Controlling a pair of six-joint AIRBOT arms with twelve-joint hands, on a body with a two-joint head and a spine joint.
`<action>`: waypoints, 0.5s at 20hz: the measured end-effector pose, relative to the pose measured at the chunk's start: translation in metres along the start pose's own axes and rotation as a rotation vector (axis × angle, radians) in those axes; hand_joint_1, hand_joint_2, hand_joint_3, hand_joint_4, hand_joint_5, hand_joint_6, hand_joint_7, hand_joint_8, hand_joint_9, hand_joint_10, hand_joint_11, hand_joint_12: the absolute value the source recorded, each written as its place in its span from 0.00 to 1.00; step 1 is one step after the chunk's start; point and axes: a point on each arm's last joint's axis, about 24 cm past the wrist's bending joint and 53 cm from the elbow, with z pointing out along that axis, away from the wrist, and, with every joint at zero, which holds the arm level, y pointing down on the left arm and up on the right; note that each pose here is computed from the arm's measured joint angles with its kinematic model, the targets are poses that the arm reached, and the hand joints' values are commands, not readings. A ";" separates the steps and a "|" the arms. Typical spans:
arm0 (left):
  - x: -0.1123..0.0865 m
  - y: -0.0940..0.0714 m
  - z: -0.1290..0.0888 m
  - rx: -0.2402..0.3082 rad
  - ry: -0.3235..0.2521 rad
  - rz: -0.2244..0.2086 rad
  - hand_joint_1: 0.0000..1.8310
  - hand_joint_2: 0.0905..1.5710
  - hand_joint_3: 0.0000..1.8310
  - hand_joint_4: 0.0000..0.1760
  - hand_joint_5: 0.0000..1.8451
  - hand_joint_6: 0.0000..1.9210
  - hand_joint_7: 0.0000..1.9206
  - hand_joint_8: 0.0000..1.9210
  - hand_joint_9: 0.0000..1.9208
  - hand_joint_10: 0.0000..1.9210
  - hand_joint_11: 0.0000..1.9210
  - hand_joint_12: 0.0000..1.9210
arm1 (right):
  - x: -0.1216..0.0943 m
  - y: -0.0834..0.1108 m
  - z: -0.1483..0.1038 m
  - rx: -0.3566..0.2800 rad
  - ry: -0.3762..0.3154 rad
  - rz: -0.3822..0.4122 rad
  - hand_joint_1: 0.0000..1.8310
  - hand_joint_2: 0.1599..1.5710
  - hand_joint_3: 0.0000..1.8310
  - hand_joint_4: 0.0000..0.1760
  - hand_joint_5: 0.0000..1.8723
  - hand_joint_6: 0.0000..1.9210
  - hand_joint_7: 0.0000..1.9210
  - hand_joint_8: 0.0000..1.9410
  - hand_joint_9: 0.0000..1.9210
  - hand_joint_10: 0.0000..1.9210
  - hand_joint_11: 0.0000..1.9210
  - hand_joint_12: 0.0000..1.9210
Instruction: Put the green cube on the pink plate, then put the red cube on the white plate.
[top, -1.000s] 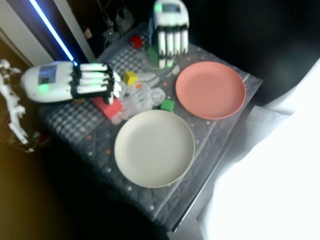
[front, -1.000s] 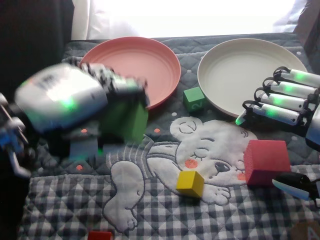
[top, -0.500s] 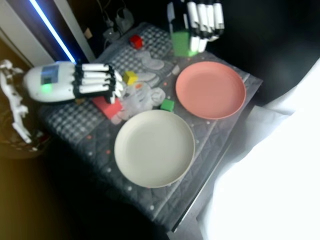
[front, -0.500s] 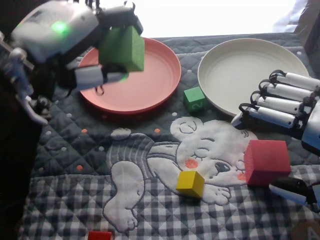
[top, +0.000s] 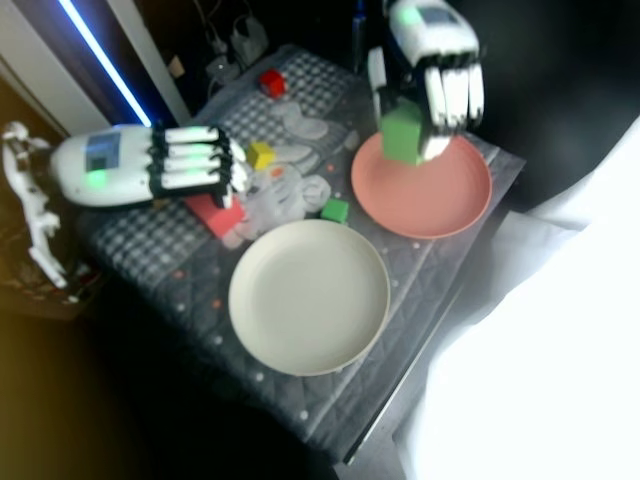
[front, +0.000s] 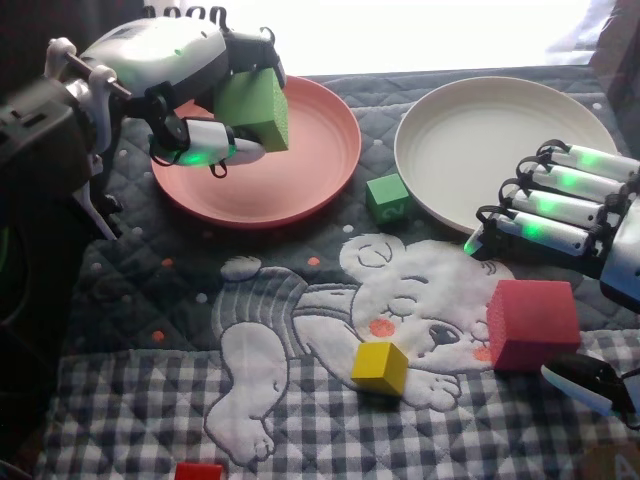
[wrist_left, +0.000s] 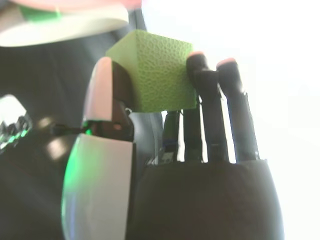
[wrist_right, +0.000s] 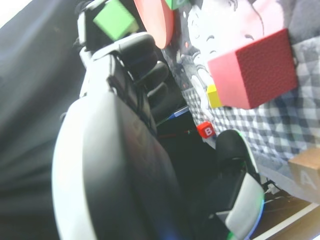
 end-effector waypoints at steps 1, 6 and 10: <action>0.000 0.005 0.003 -0.015 -0.001 -0.007 0.61 0.80 0.00 0.02 0.36 0.72 0.38 0.77 0.29 0.73 0.20 0.94 | 0.000 0.000 0.000 0.000 0.000 0.000 0.37 0.38 0.41 0.00 0.04 0.54 0.10 0.48 0.04 0.60 0.00 0.87; 0.004 0.017 0.005 -0.068 -0.005 -0.090 0.37 0.65 0.00 0.68 0.19 0.14 0.13 0.04 0.02 0.12 0.00 0.20 | 0.000 0.000 0.000 0.000 0.000 -0.001 0.38 0.39 0.40 0.00 0.05 0.53 0.11 0.46 0.04 0.59 0.00 0.85; -0.005 0.023 0.004 -0.076 -0.033 -0.121 0.36 0.54 0.00 1.00 0.08 0.00 0.00 0.00 0.00 0.00 0.00 0.00 | 0.000 0.000 0.000 0.000 0.000 0.000 0.37 0.40 0.40 0.00 0.04 0.54 0.11 0.47 0.04 0.59 0.00 0.85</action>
